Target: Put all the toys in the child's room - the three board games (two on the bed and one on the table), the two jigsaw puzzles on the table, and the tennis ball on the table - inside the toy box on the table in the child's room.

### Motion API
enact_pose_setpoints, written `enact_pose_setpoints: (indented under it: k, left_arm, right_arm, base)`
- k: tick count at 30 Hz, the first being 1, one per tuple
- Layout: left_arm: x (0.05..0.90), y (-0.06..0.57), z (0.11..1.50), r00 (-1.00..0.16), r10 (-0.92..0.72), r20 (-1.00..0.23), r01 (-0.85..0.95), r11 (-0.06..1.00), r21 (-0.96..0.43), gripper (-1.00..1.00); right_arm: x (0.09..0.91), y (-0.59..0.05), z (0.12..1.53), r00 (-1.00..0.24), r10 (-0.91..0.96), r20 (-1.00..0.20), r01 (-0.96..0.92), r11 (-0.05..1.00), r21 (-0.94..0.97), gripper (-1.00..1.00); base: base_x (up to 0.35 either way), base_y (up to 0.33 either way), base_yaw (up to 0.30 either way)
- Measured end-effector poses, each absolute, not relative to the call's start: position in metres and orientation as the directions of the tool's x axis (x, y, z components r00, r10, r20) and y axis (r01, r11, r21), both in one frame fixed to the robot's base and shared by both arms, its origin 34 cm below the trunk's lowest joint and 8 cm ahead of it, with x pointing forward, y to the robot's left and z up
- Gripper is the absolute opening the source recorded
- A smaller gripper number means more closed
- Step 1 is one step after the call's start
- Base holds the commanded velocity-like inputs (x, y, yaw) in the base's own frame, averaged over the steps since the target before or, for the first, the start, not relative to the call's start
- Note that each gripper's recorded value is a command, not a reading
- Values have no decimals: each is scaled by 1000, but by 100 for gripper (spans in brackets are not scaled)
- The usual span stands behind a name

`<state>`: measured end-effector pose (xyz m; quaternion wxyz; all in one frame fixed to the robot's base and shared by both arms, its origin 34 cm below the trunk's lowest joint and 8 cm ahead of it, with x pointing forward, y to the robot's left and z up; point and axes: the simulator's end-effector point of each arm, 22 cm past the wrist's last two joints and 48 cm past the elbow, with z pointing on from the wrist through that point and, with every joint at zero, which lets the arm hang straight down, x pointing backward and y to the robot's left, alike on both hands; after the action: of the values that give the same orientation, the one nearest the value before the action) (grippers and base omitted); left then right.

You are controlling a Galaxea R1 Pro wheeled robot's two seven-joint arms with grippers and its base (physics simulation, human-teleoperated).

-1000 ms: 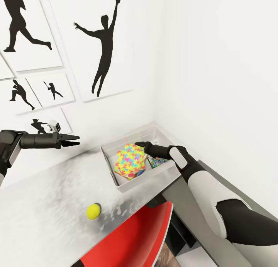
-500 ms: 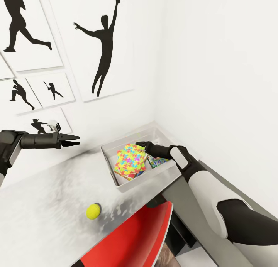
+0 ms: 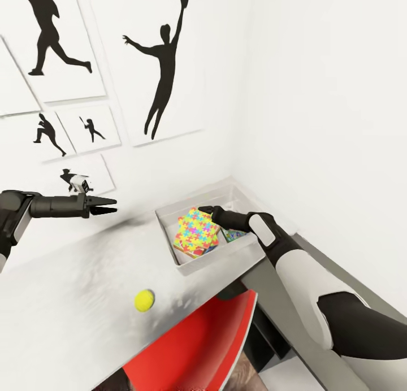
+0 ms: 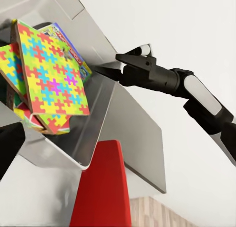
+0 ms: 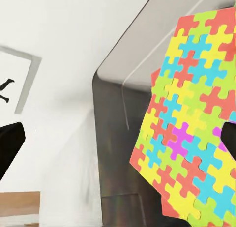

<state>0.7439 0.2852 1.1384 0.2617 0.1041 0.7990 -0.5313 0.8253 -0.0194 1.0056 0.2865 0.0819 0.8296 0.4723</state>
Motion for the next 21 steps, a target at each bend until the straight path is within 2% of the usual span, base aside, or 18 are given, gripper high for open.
enact_pose_setpoints:
  k: [14,21]
  left_arm:
    - [742,284,1145,-836,-110,-538,453,413,-790,100]
    - [742,284,1146,-835,-109,-539,455,413,-789,100]
  right_arm:
    - [826,-22,1012,-819,407,-406,-139,545,827,100]
    - [831,-23,1028,-803,406,-436,-171,545,821,100]
  base:
    - [-89,0,237]
    - [-17,0,70]
